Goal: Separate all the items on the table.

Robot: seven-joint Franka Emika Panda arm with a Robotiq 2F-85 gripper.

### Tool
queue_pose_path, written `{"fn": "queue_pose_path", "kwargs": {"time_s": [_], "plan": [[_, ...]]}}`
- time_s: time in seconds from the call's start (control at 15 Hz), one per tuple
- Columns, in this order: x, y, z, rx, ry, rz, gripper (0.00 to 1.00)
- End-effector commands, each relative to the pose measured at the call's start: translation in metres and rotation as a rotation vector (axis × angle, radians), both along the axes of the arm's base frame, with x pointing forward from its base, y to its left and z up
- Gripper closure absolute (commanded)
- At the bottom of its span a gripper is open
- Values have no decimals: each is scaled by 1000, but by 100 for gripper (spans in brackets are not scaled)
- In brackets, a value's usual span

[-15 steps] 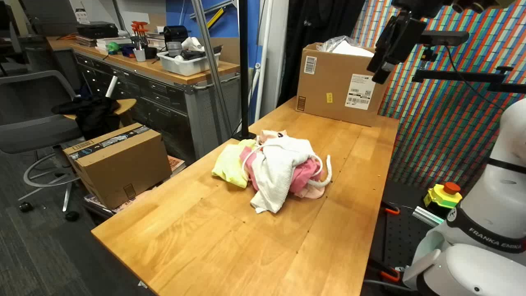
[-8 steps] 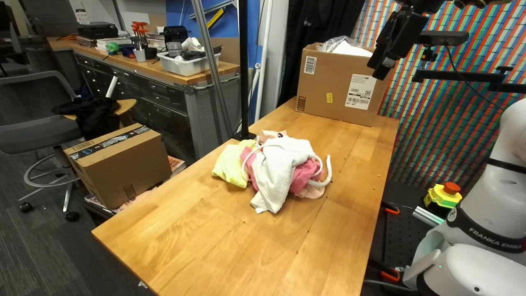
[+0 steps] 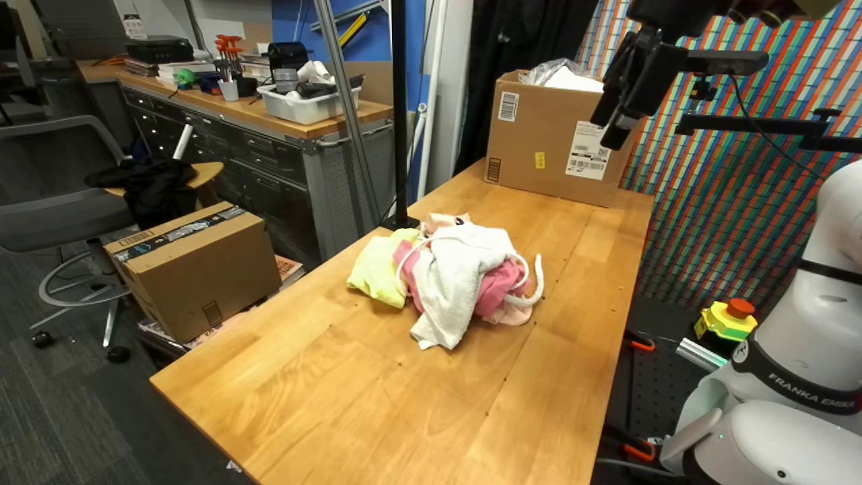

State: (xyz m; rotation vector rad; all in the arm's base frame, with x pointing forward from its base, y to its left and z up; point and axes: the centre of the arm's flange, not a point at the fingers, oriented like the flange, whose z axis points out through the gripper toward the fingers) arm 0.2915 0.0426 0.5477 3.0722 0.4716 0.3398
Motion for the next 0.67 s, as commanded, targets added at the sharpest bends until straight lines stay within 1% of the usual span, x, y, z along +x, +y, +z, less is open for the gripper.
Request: {"fn": "queue_pose_path", "kwargs": {"time_s": [0.0, 0.27, 0.6], "plan": [[24, 31, -1, -23, -19, 42, 0], [44, 52, -17, -46, -35, 80, 0], [78, 61, -33, -52, -60, 51, 0]]}}
